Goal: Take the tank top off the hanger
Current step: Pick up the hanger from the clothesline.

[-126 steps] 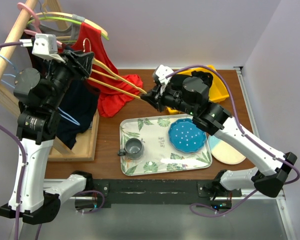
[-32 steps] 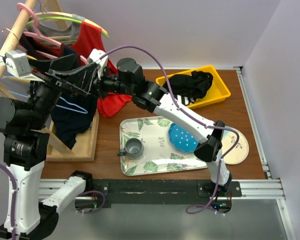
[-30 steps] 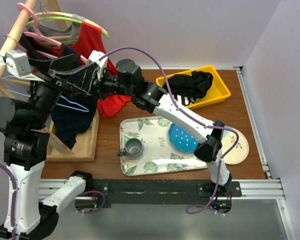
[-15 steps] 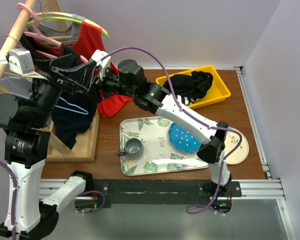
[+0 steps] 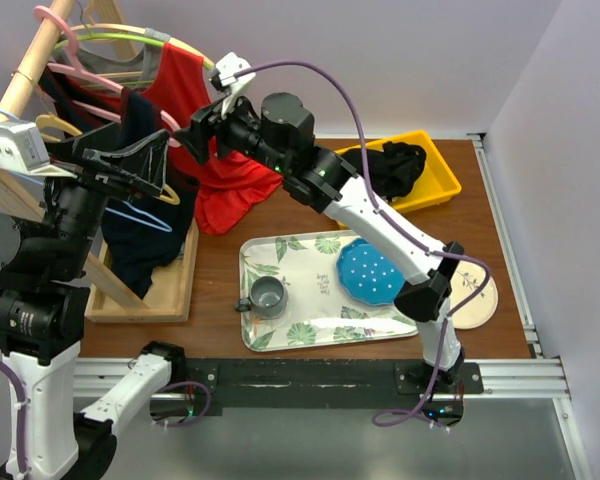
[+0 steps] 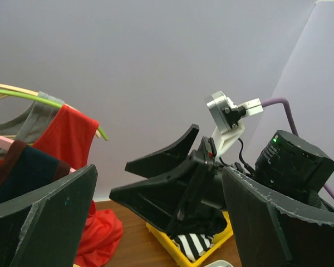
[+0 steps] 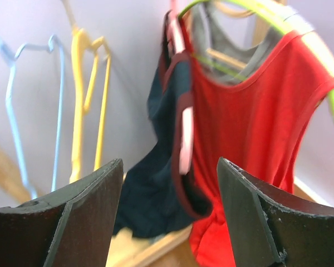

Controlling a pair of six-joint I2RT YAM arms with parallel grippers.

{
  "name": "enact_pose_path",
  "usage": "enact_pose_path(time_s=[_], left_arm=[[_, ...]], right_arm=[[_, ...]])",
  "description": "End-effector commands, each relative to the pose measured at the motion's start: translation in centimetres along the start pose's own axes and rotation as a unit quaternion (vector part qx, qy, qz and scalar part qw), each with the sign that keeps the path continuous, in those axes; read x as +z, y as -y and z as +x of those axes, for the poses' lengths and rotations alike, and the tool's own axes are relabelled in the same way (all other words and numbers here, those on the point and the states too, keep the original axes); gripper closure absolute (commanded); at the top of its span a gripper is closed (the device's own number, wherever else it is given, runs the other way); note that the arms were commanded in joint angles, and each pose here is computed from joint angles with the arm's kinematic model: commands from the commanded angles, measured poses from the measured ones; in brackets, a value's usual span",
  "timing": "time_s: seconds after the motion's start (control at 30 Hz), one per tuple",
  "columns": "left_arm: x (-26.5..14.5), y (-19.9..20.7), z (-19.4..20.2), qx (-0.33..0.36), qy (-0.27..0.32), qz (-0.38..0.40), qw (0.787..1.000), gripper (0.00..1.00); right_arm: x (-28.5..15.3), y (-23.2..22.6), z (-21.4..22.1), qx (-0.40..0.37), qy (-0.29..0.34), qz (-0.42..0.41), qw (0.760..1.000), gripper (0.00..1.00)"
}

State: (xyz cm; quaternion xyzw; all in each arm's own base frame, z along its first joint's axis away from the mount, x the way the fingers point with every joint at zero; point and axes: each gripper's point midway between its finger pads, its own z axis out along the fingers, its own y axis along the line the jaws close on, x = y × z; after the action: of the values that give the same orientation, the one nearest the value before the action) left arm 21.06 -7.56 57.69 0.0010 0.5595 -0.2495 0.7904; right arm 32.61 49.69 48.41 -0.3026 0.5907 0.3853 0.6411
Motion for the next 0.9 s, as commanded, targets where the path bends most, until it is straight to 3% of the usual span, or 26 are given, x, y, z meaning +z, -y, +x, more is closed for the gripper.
enact_pose_path(time_s=[0.0,0.27,0.37,0.47,0.77,0.87], left_arm=[[-0.3,-0.2,-0.2,-0.006,0.002,-0.009,1.000,0.00],[-0.9,0.9,-1.1,-0.024,0.011,0.011,1.000,0.00],[-0.8,0.7,-0.8,-0.023,0.008,0.006,1.000,0.00],[-0.8,0.7,-0.7,-0.023,0.007,0.006,1.000,0.00],[-1.0,0.6,-0.9,-0.020,0.012,0.006,1.000,0.00],[-1.0,0.7,-0.7,-0.021,0.010,0.009,1.000,0.00]], right_arm=[[2.2,0.5,-0.6,0.032,0.046,0.015,0.998,0.28],[5.4,0.5,1.9,0.055,0.073,0.005,0.996,0.28],[6.5,0.7,3.1,0.058,0.075,0.009,0.995,0.32],[6.9,0.5,2.6,0.057,0.093,0.003,0.994,0.39],[6.6,-0.1,0.5,0.058,0.126,-0.015,0.990,0.38],[6.7,-0.2,0.8,0.058,0.124,-0.017,0.990,0.42]])
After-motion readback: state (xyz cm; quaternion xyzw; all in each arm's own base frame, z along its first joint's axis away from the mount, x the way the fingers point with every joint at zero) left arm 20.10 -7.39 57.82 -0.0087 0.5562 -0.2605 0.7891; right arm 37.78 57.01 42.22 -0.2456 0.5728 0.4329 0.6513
